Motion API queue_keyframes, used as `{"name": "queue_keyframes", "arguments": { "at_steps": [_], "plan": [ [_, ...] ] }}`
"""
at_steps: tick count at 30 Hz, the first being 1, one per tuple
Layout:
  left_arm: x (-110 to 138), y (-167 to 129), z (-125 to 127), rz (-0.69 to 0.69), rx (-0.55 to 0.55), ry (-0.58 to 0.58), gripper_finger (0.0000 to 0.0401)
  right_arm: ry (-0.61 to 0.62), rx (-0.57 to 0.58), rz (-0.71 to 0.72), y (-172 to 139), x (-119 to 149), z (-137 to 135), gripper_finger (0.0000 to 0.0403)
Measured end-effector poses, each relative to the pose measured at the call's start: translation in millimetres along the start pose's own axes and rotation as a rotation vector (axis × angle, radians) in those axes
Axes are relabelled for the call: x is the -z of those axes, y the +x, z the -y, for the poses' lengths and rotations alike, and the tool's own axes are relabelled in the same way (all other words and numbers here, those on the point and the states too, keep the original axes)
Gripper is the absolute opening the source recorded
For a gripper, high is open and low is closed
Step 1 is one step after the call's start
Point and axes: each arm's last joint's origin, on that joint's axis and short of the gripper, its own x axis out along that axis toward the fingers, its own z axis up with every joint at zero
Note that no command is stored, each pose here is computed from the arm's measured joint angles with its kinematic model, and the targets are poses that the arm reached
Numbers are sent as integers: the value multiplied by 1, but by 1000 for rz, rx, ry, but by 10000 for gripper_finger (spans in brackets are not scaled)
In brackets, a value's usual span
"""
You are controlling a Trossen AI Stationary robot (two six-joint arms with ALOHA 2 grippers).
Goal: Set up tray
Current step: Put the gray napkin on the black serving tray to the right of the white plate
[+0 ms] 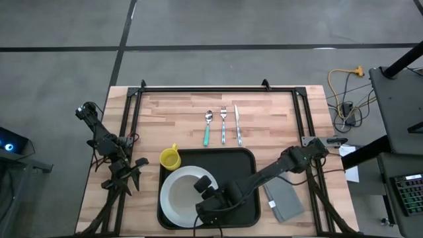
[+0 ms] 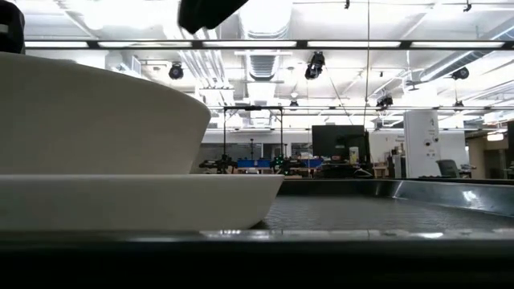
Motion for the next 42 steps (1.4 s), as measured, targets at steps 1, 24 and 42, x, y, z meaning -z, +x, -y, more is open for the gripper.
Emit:
{"name": "queue_keyframes", "arguments": {
  "at_steps": [1, 24, 42],
  "plan": [
    [0, 0, 0, 0, 0, 0, 132, 14, -1, -4, -3, 1, 0, 85],
    [0, 0, 0, 0, 0, 0, 132, 419, 74, -202, -10, 33, 41, 86],
    [0, 0, 0, 0, 0, 0, 132, 651, 320, -341, -13, 62, 77, 70]
  ]
}}
